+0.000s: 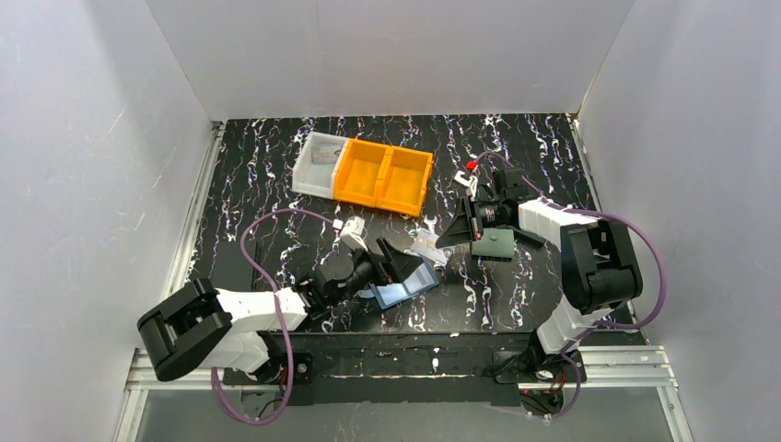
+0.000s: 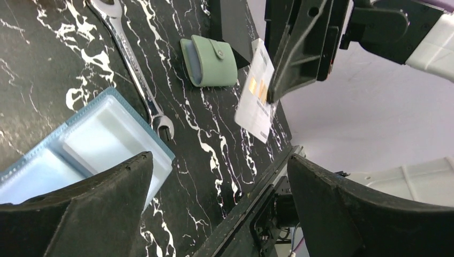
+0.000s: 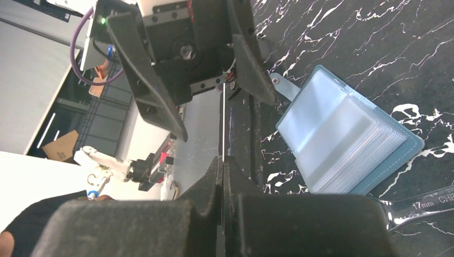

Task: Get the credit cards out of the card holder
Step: Remove the credit card from the card holder.

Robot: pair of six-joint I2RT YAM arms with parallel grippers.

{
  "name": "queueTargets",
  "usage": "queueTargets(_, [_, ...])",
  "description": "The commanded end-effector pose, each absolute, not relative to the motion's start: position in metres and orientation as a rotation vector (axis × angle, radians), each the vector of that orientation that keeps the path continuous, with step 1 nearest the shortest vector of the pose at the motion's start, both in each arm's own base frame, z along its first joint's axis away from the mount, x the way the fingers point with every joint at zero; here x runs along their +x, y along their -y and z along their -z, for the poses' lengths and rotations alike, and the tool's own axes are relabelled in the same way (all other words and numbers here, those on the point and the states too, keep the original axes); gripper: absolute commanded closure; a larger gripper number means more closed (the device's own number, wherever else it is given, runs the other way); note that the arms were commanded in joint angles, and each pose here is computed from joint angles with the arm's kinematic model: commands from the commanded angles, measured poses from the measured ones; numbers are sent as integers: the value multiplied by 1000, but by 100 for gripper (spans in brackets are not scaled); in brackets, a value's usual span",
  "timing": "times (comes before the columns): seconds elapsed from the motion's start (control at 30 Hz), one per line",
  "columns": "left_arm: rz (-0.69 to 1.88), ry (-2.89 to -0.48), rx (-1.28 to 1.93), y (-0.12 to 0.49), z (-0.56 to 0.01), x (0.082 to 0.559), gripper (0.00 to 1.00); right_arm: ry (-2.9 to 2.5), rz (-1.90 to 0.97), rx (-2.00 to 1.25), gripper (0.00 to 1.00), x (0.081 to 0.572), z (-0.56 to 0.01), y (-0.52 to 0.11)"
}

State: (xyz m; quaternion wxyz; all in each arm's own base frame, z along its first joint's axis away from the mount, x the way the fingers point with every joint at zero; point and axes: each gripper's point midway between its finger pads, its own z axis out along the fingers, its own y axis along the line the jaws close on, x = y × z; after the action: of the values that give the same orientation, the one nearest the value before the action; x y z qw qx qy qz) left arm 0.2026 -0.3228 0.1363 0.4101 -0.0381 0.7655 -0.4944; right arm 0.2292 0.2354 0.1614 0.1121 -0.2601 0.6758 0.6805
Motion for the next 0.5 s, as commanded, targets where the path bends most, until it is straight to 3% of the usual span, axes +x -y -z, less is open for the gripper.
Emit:
queueTargets(0.0, [1397, -1813, 27, 330, -178, 209, 6, -1904, -1961, -831, 99, 224, -177, -233])
queueTargets(0.17, [1418, -1876, 189, 324, -180, 204, 6, -1886, -1897, -863, 99, 224, -178, -232])
queueTargets(0.47, [1175, -1989, 589, 323, -187, 207, 7, -1866, -1811, -911, 99, 222, -179, -232])
